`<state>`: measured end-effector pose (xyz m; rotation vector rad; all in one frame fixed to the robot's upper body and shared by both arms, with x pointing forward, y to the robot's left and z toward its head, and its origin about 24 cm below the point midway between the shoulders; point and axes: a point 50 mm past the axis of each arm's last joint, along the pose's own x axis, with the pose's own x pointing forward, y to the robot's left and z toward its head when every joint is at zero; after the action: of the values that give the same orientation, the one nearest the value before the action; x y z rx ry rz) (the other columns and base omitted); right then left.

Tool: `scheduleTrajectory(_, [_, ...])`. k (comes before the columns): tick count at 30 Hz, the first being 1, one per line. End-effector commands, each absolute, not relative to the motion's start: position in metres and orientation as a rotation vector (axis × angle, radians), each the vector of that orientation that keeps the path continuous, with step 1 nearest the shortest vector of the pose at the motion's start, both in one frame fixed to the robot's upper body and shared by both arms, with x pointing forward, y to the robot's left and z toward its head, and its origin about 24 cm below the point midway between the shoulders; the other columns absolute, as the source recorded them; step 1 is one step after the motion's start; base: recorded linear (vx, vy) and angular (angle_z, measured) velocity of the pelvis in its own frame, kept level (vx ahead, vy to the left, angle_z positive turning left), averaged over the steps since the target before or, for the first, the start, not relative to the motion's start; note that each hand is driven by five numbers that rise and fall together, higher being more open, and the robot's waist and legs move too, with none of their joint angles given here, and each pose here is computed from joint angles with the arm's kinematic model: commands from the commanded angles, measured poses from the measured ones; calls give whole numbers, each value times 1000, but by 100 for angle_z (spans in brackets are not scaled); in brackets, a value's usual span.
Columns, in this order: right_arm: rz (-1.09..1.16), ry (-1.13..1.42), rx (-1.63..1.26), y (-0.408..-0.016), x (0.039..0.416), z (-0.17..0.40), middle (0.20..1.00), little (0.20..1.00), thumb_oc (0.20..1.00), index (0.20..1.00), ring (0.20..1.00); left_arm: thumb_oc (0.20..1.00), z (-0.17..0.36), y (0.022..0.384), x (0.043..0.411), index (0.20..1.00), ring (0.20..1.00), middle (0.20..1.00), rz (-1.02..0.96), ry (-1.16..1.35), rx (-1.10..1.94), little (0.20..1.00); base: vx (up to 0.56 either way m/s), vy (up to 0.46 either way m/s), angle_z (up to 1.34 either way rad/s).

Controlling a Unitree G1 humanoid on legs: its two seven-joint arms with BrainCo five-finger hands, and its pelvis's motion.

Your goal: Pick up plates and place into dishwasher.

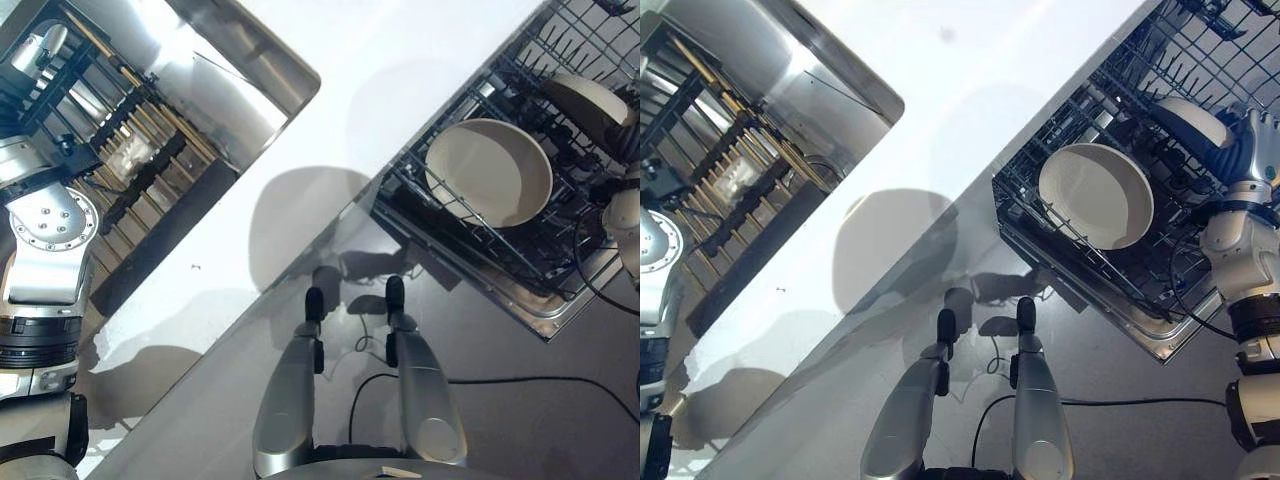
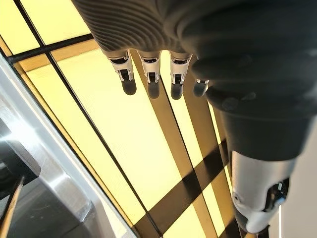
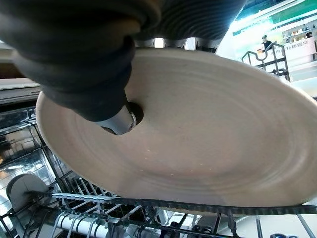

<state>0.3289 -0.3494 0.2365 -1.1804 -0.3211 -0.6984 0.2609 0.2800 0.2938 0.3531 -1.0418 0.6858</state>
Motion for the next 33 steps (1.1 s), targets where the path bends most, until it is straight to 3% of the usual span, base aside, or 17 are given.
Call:
scheduleTrajectory(1, [-447, -43, -1237, -339, 339, 174, 200, 200, 200, 200, 200, 1000, 325, 274, 257, 1000, 1000, 1000, 702, -1158, 336, 1000, -9, -67, 4])
scheduleTrajectory(6, [-434, 217, -1293, -355, 335, 138, 200, 200, 200, 200, 200, 1000, 336, 267, 260, 1000, 1000, 1000, 670, -1174, 353, 1000, -14, -77, 10])
scheduleTrajectory(22, [-399, 302, -1217, -351, 336, 116, 200, 200, 200, 200, 200, 1000, 347, 256, 261, 1000, 1000, 1000, 615, -1208, 376, 1000, -8, -30, 6])
scheduleTrajectory(24, [-406, 305, -1192, -352, 335, 114, 705, 705, 705, 705, 705, 1000, 347, 257, 261, 1000, 1000, 1000, 614, -1206, 379, 1000, 0, 0, 0])
scheduleTrajectory(25, [-408, 306, -1190, -351, 334, 113, 1000, 1000, 1000, 1000, 1000, 1000, 347, 257, 262, 1000, 1000, 1000, 614, -1206, 381, 1000, 0, 0, 0])
scheduleTrajectory(33, [-456, 270, -1126, -349, 333, 113, 1000, 1000, 1000, 1000, 1000, 1000, 344, 260, 261, 1000, 1000, 1000, 612, -1198, 394, 1000, 0, -2, 2])
